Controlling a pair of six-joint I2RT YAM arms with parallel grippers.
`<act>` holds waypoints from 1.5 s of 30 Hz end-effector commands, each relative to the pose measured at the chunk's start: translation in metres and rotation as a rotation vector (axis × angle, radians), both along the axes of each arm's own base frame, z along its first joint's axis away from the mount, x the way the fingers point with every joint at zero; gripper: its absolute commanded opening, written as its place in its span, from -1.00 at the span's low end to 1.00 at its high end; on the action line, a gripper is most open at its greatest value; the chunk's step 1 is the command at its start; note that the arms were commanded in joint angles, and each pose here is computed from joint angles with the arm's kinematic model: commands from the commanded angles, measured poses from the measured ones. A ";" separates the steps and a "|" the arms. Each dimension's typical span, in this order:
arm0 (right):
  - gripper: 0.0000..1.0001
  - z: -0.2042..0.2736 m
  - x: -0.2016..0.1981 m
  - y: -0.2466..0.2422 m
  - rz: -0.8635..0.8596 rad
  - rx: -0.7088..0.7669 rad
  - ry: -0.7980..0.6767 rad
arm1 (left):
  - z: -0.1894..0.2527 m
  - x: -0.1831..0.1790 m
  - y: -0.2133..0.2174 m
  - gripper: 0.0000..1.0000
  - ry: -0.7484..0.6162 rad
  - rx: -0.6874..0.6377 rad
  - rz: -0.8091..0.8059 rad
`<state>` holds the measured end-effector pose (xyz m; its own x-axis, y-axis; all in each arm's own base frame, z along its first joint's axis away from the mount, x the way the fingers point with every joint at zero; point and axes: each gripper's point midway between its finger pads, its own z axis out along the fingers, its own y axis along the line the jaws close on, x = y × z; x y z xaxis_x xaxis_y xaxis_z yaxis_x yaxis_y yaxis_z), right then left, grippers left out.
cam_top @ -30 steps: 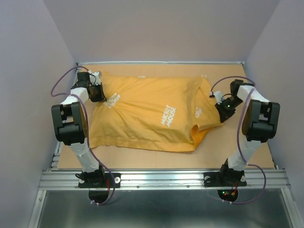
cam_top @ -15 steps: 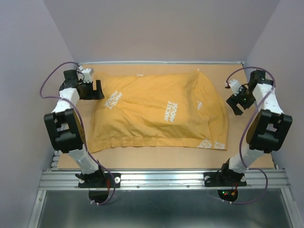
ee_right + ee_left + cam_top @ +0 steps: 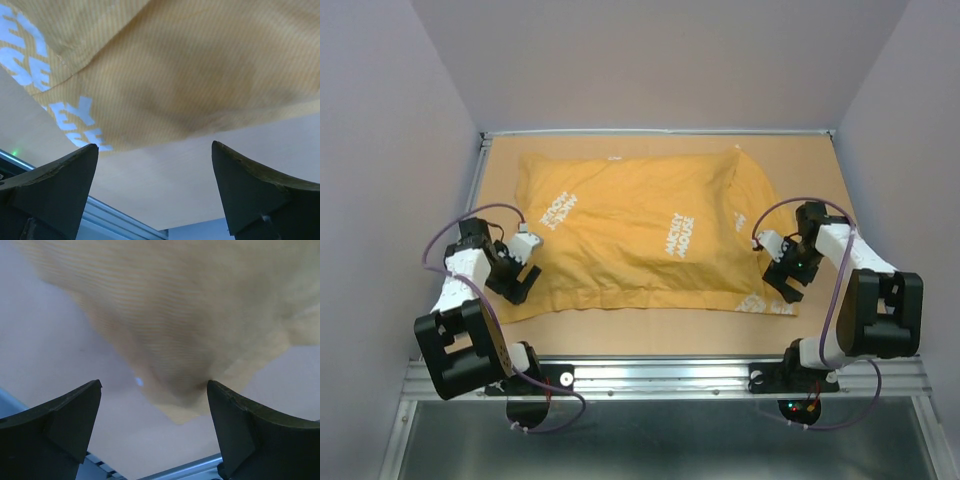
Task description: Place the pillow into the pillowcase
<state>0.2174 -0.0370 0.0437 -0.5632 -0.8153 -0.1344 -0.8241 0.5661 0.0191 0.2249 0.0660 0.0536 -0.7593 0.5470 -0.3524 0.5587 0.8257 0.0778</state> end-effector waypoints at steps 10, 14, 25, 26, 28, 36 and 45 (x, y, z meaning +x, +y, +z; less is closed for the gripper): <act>0.65 -0.039 -0.010 0.013 0.002 -0.061 -0.078 | -0.043 -0.016 0.009 0.67 0.006 0.087 -0.039; -0.17 -0.039 -0.010 0.014 -0.024 -0.054 -0.103 | -0.034 -0.006 -0.003 -0.04 -0.015 0.009 -0.025; -0.99 0.119 0.101 0.019 -0.249 0.101 -0.589 | 0.128 0.059 -0.014 -1.00 -0.438 -0.100 0.013; -0.99 0.131 0.113 0.015 -0.280 0.124 -0.612 | 0.141 0.066 -0.015 -1.00 -0.473 -0.117 0.025; -0.99 0.168 0.134 0.011 -0.328 0.184 -0.691 | 0.182 0.084 -0.009 -1.00 -0.582 -0.118 0.053; -0.99 0.357 0.176 -0.018 -0.459 0.308 -1.117 | 0.361 0.101 0.014 -1.00 -1.044 -0.176 0.236; -0.99 0.508 0.134 -0.017 -0.500 0.396 -1.538 | 0.511 0.036 -0.005 -1.00 -1.525 -0.185 0.290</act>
<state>0.3784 -0.0245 0.4539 -0.1145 -0.3834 -0.9165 -0.2287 0.9079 -0.3512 0.2980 0.0573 0.4589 0.0001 0.2464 -0.9692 0.0796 0.9661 0.2456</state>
